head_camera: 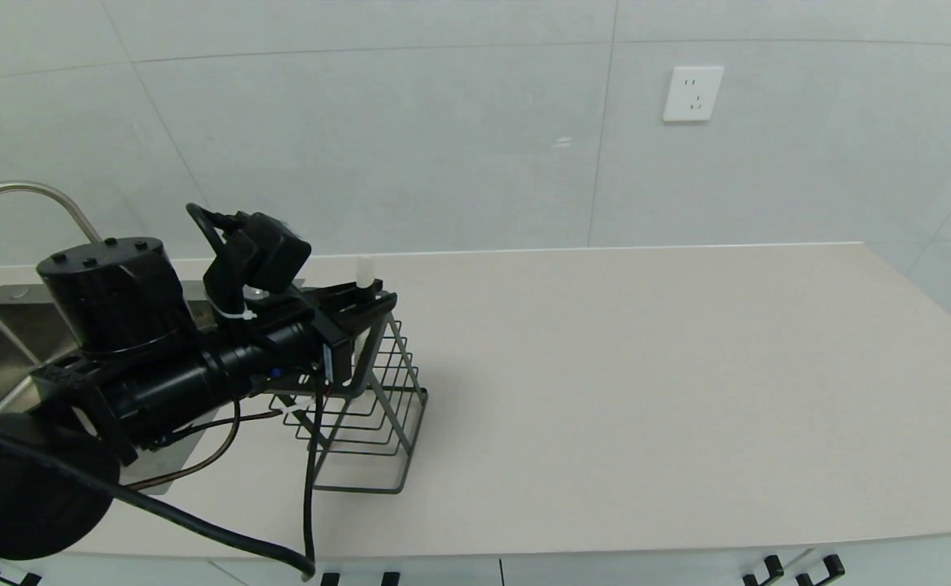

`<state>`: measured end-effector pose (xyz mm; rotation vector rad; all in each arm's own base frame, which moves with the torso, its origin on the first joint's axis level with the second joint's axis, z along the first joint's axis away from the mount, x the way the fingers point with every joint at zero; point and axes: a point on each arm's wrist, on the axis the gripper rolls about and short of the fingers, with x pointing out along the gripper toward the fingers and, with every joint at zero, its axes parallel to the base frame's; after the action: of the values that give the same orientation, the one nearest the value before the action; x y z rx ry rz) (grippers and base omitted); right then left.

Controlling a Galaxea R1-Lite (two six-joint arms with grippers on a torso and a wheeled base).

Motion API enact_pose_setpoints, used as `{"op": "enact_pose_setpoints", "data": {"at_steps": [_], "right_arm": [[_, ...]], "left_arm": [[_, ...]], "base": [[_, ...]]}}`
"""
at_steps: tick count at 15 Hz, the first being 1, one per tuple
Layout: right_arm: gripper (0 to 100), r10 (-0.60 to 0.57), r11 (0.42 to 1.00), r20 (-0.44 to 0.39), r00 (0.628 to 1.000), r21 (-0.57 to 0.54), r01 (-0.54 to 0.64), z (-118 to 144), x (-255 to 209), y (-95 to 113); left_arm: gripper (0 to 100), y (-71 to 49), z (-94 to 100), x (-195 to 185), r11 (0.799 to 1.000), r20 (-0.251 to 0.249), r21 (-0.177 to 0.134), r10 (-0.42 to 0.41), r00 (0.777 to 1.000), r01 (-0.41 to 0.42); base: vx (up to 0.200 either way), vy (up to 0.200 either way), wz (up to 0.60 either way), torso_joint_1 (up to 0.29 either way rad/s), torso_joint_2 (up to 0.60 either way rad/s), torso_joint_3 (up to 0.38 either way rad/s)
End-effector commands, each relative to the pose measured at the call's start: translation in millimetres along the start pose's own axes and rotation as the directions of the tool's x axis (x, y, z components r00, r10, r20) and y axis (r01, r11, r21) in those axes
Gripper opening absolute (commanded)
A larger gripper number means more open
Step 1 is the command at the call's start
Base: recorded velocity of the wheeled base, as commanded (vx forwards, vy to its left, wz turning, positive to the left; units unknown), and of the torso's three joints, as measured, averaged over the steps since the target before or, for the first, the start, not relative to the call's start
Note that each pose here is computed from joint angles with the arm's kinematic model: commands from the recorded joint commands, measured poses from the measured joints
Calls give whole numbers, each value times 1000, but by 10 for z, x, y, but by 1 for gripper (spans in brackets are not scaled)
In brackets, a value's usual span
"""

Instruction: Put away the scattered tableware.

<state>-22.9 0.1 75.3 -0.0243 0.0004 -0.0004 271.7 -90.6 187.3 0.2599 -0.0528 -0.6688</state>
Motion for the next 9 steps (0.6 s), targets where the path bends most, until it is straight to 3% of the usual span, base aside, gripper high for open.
{"op": "enact_pose_setpoints", "data": {"at_steps": [1, 2, 9], "right_arm": [[0, 0, 1000, -1, 1000, 0, 0, 0, 1, 0], [0, 0, 1000, -1, 1000, 0, 0, 0, 1, 0], [0, 0, 1000, -1, 1000, 1, 0, 0, 1, 0]], "left_arm": [[0, -7, -13, -8, 1000, -5, -10, -2, 1000, 2], [100, -9, -12, -13, 1000, -5, -10, -2, 1000, 2], [100, -24, 61, -103, 1000, 23, 3, 9, 1000, -9]], "base": [[0, 0, 0, 0, 0, 0], [0, 0, 0, 0, 0, 0], [0, 0, 0, 0, 0, 0]]}}
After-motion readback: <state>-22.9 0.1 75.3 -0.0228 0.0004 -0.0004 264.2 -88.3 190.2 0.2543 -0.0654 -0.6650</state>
